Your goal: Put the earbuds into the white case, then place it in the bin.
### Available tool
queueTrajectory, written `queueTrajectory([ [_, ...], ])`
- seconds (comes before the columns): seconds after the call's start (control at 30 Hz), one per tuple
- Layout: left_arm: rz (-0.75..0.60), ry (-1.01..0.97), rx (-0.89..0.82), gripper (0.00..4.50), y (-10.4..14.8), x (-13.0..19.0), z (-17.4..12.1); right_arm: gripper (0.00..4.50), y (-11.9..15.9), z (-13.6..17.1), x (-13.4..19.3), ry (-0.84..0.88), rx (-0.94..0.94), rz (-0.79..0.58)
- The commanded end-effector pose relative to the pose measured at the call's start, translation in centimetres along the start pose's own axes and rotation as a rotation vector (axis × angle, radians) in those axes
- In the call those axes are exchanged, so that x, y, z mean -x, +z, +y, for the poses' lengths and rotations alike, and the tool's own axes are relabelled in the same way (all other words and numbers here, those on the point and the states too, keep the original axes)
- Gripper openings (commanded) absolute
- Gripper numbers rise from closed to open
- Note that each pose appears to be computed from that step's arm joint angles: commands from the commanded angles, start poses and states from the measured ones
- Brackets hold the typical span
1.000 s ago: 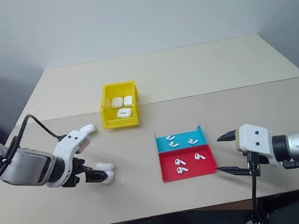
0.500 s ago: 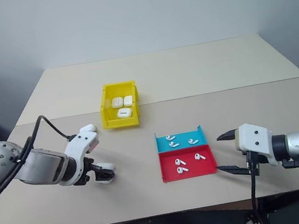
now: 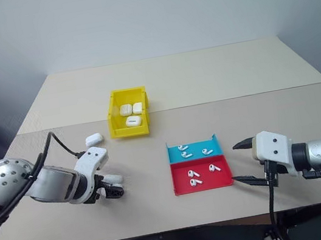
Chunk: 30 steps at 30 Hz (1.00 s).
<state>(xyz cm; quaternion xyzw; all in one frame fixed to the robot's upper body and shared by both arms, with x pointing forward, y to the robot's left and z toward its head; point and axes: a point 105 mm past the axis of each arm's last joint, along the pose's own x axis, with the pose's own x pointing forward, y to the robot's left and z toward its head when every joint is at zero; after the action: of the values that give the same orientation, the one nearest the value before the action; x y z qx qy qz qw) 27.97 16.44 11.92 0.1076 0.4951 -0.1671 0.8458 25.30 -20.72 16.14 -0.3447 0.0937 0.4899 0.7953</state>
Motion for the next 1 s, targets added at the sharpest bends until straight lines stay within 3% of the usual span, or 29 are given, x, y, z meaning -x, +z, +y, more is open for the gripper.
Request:
queueTrajectory([
  [0.03,-0.017,0.011,0.006,4.48,0.5,0.3,0.1,4.50,0.6,-0.2,0.2,-0.003,0.029,-0.003],
  [0.27,-0.030,0.021,0.026,4.48,0.9,0.1,0.2,4.50,0.6,-0.2,0.0,-0.002,0.026,0.001],
  [0.37,-0.032,0.025,0.031,3.91,0.9,0.1,0.3,4.50,0.5,-0.1,0.1,-0.001,0.025,0.004],
  [0.5,-0.037,0.006,0.008,2.79,1.0,0.5,0.1,4.50,0.4,0.0,0.0,0.004,0.023,0.006],
  [0.77,-0.040,0.018,-0.010,2.79,1.1,1.2,0.5,4.50,0.4,-0.2,-0.2,0.008,0.026,0.009],
  [1.0,-0.161,0.010,-0.089,2.79,2.9,5.0,0.8,4.50,0.6,-0.5,0.0,0.008,0.034,0.006],
])
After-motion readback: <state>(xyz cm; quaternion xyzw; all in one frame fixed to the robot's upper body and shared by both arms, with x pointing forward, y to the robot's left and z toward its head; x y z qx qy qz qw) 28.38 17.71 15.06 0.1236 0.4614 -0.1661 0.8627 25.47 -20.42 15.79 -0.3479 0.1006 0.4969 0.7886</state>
